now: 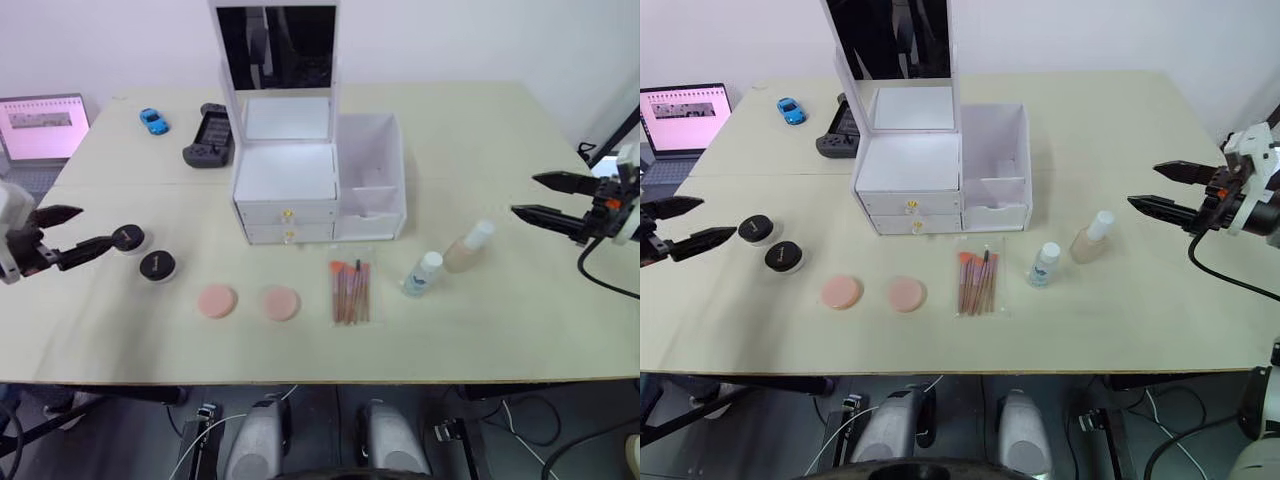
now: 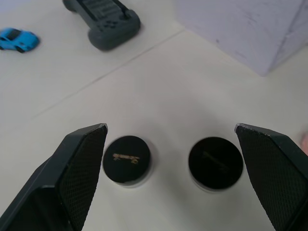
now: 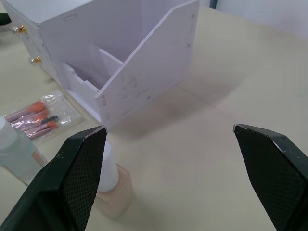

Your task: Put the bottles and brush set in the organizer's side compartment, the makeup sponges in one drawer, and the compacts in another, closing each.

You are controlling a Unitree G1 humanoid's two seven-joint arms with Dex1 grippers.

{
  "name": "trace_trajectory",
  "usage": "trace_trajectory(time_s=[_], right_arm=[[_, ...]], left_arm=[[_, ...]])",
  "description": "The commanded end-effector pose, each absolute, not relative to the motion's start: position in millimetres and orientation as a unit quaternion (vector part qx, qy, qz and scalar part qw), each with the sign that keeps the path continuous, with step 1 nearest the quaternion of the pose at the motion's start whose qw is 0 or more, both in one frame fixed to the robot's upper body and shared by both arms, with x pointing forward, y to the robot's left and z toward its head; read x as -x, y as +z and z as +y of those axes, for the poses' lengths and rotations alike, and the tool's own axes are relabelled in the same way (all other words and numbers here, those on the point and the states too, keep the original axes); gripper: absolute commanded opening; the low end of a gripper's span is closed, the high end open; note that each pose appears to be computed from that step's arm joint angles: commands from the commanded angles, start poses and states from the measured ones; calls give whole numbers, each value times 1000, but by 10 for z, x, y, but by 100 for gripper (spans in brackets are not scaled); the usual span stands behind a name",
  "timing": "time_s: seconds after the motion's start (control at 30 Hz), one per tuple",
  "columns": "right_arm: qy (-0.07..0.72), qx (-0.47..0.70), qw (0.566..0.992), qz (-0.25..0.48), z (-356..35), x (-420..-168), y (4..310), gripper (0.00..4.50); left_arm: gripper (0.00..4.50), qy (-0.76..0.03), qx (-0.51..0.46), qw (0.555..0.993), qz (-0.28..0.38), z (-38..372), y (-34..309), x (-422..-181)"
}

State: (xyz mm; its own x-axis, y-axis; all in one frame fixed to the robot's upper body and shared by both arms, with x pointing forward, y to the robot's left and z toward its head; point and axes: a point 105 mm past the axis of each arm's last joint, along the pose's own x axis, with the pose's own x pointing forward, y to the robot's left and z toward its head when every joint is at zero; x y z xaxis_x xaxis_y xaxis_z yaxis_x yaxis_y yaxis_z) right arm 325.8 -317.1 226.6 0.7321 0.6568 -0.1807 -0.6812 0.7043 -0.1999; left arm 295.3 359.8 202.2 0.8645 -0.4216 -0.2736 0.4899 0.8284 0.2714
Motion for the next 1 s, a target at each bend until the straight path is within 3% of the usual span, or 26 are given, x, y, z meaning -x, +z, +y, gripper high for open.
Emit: trace_trajectory(time_s=[0.03,0.23,0.5,0.67,0.73,0.83,1.0], right_arm=[[356,144,923,11,-3152,-3233,2528,450],[356,149,923,1,-3124,-3095,2712,450],[317,153,935,32,-3177,-2636,2598,450],[279,149,948,40,-3111,-2339,2421,450],[263,145,953,39,-3086,-2254,2383,450],[215,125,968,18,-3064,-2087,2314,450],[182,88,979,25,-2958,-1925,2146,450]], left_arm=[[447,-239,-179,951,81,3607,2162,-2957],[447,-356,-119,923,81,3096,2278,-2981],[447,-563,-108,819,16,1871,2699,-3000],[447,-628,-153,763,12,1148,2691,-3009],[447,-629,-159,761,4,942,2727,-3052],[447,-672,-156,724,-17,573,2758,-2966],[447,-704,-154,693,-29,409,2733,-2897]])
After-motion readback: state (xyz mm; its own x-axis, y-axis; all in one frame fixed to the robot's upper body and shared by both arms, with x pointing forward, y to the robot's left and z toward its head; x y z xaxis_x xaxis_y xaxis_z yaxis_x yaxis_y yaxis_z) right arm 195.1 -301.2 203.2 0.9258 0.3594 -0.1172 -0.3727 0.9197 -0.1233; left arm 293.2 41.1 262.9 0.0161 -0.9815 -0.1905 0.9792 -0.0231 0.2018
